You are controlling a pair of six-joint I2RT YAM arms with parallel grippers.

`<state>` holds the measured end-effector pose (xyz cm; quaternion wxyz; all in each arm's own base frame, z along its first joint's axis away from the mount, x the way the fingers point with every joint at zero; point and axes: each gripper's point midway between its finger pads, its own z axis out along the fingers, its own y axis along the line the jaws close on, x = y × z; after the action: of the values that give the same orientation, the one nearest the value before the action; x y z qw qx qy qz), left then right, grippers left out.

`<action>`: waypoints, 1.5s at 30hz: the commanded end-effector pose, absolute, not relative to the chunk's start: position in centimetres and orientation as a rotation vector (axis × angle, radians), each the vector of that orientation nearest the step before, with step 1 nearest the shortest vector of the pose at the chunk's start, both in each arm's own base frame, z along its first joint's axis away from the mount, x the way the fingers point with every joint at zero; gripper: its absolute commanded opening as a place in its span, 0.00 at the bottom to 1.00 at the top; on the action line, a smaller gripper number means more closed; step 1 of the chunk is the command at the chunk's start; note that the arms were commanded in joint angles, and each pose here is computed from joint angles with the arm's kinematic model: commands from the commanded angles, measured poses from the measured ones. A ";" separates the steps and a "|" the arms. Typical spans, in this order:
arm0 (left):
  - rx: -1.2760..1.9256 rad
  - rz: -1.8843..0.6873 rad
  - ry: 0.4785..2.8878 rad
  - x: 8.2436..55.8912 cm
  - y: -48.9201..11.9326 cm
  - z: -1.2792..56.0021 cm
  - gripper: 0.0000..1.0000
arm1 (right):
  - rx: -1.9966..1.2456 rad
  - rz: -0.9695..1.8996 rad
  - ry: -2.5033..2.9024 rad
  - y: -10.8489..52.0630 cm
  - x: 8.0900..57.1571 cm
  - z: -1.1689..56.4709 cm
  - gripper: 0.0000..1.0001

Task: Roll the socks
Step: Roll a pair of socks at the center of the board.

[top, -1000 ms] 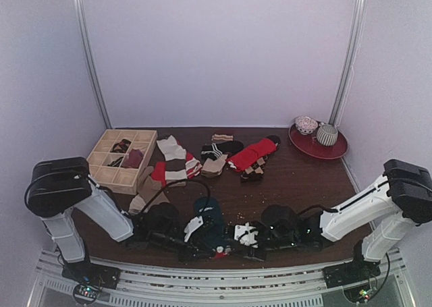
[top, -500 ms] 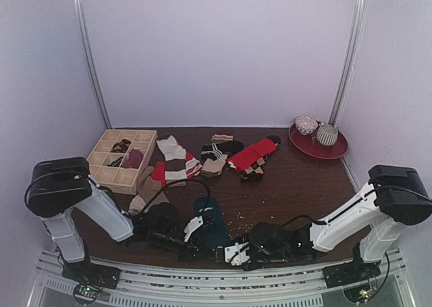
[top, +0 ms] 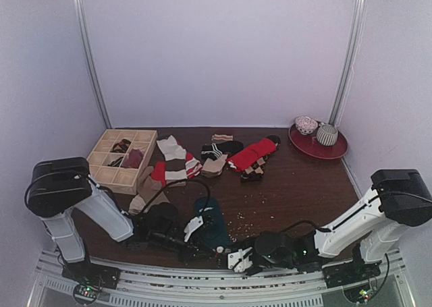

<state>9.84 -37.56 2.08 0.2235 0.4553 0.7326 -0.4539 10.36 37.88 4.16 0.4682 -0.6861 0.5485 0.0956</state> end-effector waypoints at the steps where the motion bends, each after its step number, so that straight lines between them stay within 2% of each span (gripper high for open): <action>1: 1.319 -1.131 2.323 7.5 -33.2 -3.7 0.00 | -1.675 0.252 1.406 38.5 11.4 3.3 0.38; 4: 1.328 -1.137 2.317 7.4 -33.2 -3.6 0.00 | -1.688 0.267 1.427 38.6 11.9 2.9 0.37; 8: 1.347 -1.145 2.302 7.2 -33.1 -3.6 0.00 | -1.733 0.294 1.487 39.0 11.9 1.3 0.29; 14: 1.362 -1.097 2.241 7.9 -33.1 -2.6 0.00 | -1.790 0.479 1.746 38.6 10.3 -1.7 0.10; 17: 1.328 -1.004 2.179 9.3 -32.9 -1.1 0.20 | -1.709 0.670 1.908 38.1 9.2 -1.3 0.09; 18: 1.302 -0.984 2.139 9.9 -32.9 0.2 0.29 | -1.671 0.713 1.977 37.9 8.9 -1.1 0.09; 22: 1.200 -0.897 2.008 11.9 -32.4 4.6 0.46 | -1.498 0.829 2.261 36.9 8.2 -0.8 0.09; 24: 1.190 -0.872 1.918 12.2 -32.4 7.0 0.58 | -1.423 0.868 2.406 36.7 7.7 -0.8 0.09; 26: 1.204 -0.862 1.825 11.9 -32.5 8.8 0.64 | -1.364 0.946 2.544 36.7 6.6 -0.7 0.09; 33: 1.316 -0.935 1.605 9.4 -34.1 10.2 0.65 | -1.250 1.076 2.816 37.3 6.1 -1.1 0.10; 45: 1.452 -0.965 1.611 7.9 -36.6 6.3 0.61 | -1.395 0.925 2.906 36.5 7.8 -3.3 0.09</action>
<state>7.77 -34.71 3.99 0.3368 0.5653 0.6667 -0.3500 8.84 41.95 2.22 -0.0261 -0.4247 0.8211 0.3805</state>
